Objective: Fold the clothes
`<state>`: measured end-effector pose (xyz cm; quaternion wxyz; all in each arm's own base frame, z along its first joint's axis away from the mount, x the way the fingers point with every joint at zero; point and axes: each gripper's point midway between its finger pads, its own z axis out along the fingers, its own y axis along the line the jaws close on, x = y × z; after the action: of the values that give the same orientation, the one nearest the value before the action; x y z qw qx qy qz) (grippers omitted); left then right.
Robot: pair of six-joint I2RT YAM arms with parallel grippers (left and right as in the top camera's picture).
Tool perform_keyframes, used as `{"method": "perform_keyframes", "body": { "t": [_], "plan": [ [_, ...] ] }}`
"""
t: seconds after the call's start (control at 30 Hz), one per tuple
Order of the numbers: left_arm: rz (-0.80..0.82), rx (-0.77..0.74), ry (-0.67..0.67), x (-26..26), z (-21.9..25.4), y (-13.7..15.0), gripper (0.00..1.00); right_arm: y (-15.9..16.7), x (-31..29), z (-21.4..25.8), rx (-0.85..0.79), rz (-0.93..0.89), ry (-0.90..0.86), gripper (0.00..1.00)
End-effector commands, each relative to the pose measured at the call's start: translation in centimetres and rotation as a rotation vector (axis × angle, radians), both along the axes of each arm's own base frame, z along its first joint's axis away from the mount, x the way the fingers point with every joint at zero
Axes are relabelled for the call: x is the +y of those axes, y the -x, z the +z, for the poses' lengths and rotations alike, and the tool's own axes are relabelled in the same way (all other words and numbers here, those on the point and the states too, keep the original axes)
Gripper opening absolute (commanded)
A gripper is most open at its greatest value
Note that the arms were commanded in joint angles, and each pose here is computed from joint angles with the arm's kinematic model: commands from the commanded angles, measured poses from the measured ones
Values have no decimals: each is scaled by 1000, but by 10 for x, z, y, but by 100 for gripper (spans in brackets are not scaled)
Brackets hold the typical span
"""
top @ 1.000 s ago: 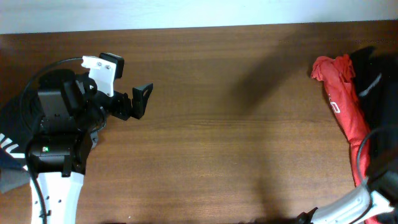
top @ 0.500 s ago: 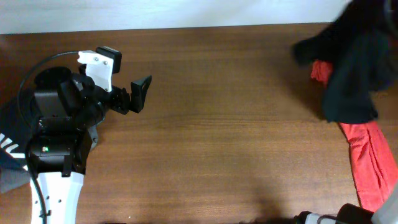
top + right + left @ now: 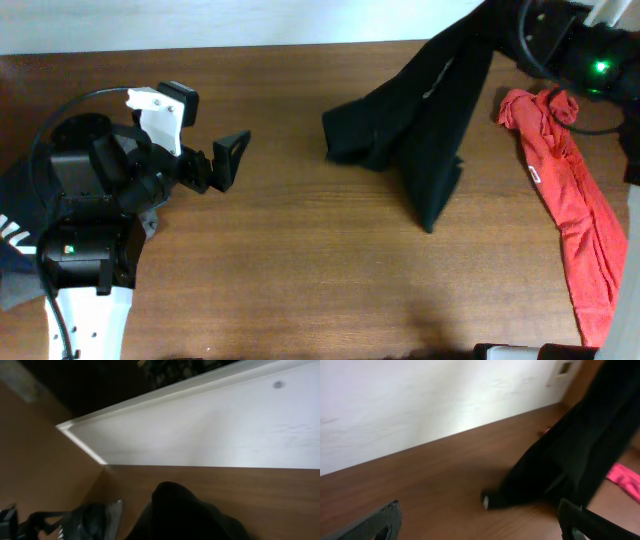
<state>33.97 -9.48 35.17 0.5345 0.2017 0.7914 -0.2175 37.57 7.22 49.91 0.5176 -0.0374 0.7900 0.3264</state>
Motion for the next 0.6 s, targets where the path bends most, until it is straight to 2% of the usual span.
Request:
{"method": "perform_keyframes", "body": {
  "t": [0.0,0.2,0.57],
  "plan": [
    [-139,-13,40,-20,7,12,99,18,24,16,-62,80,13,5],
    [-317,9,54,-53,-3,22,99,26,54,17,-82,166,26,5],
    [-636,23,-44,-140,-41,52,99,37,85,21,-105,246,27,5]
  ]
}}
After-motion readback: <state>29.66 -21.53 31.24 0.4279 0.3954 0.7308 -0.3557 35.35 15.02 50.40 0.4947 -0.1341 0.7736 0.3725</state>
